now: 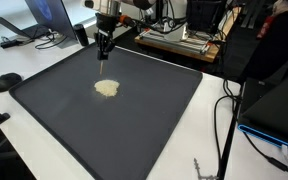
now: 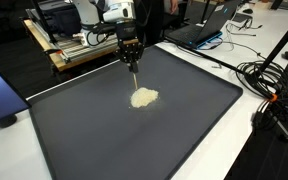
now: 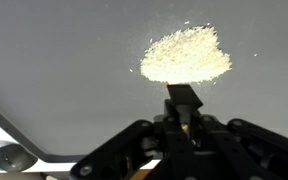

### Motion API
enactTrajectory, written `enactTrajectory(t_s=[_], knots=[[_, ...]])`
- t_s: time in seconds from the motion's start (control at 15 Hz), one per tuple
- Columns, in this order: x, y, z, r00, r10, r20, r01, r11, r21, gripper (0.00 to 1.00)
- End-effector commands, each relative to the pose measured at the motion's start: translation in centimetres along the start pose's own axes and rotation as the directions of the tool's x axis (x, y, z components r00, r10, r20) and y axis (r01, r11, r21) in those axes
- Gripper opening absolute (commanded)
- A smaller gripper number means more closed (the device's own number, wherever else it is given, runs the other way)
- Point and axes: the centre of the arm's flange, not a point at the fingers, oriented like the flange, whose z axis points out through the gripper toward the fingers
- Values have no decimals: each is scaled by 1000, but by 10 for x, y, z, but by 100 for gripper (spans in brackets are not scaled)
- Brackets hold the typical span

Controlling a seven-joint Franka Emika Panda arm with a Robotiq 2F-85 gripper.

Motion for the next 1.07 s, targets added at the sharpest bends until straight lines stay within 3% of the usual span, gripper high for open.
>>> enactTrajectory(t_s=[0.0, 0.47, 0.73, 1.0], knots=[[30, -43, -41, 998, -61, 4, 61, 995, -82, 3], [56, -113, -50, 972, -202, 119, 220, 961, -169, 3], [50, -163, -41, 938, -291, 190, 330, 917, -224, 3], [46, -190, -30, 898, -339, 279, 407, 882, -237, 3]])
